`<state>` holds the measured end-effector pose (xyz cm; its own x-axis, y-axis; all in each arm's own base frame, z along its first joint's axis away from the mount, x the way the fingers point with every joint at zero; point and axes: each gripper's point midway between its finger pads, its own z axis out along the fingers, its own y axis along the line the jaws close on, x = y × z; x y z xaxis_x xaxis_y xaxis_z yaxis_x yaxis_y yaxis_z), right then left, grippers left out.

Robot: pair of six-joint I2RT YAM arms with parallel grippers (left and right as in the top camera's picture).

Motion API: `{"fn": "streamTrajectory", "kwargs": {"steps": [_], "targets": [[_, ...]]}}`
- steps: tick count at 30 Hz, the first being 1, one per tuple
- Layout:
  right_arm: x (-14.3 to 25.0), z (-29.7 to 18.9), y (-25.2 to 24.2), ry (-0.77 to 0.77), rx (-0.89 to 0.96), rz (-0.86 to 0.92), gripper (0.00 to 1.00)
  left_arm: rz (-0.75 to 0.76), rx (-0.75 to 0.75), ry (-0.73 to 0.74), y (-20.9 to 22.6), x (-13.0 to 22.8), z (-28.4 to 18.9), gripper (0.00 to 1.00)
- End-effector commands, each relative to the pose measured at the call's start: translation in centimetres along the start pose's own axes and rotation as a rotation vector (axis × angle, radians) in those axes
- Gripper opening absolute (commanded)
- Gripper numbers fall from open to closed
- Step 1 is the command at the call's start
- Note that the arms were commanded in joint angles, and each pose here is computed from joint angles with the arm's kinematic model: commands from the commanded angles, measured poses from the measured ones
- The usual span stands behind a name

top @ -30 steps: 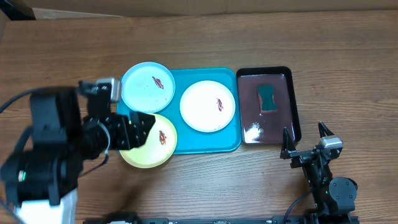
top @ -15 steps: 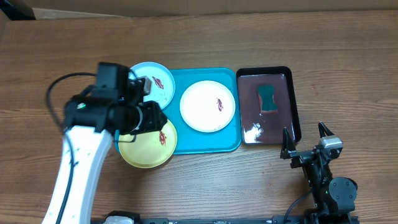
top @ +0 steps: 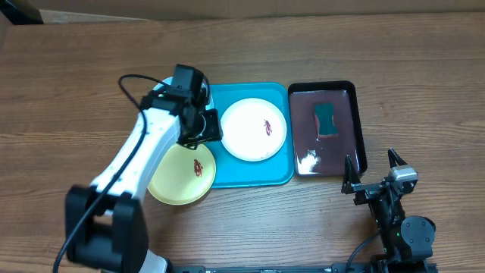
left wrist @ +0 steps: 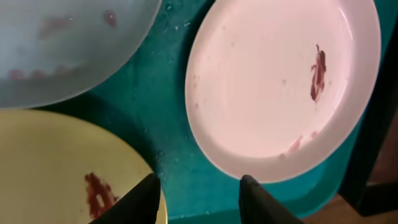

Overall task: Clean dirty plates on tray and stack at the side
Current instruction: 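Move the left gripper over the tray to the white plate's left rim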

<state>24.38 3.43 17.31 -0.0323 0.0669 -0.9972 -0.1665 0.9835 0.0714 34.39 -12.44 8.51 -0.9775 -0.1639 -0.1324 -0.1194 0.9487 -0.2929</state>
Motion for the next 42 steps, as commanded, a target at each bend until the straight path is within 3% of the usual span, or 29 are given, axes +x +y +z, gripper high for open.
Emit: {"fn": "streamTrajectory", "kwargs": {"steps": [1,5,18,22,30,42], "targets": [[0.2,0.0,-0.3,-0.002,0.012,-0.004,1.00,-0.016,-0.019,0.006,0.2,-0.4,1.8,0.41],[0.2,0.0,-0.3,-0.002,0.012,-0.004,1.00,-0.009,-0.008,-0.020,0.0,-1.4,2.9,0.35],[0.2,0.0,-0.3,-0.002,0.013,-0.004,1.00,-0.007,-0.039,-0.017,0.6,-2.1,5.4,0.37],[0.2,0.0,-0.3,-0.002,0.013,-0.004,1.00,0.005,-0.039,-0.009,0.2,-1.7,5.7,0.24],[0.2,0.0,-0.3,-0.002,0.012,-0.004,1.00,0.026,-0.136,-0.045,0.6,-1.7,6.0,0.26],[0.2,0.0,-0.3,-0.002,0.012,-0.004,1.00,-0.016,-0.130,-0.069,0.8,-1.7,6.9,0.29]]}}
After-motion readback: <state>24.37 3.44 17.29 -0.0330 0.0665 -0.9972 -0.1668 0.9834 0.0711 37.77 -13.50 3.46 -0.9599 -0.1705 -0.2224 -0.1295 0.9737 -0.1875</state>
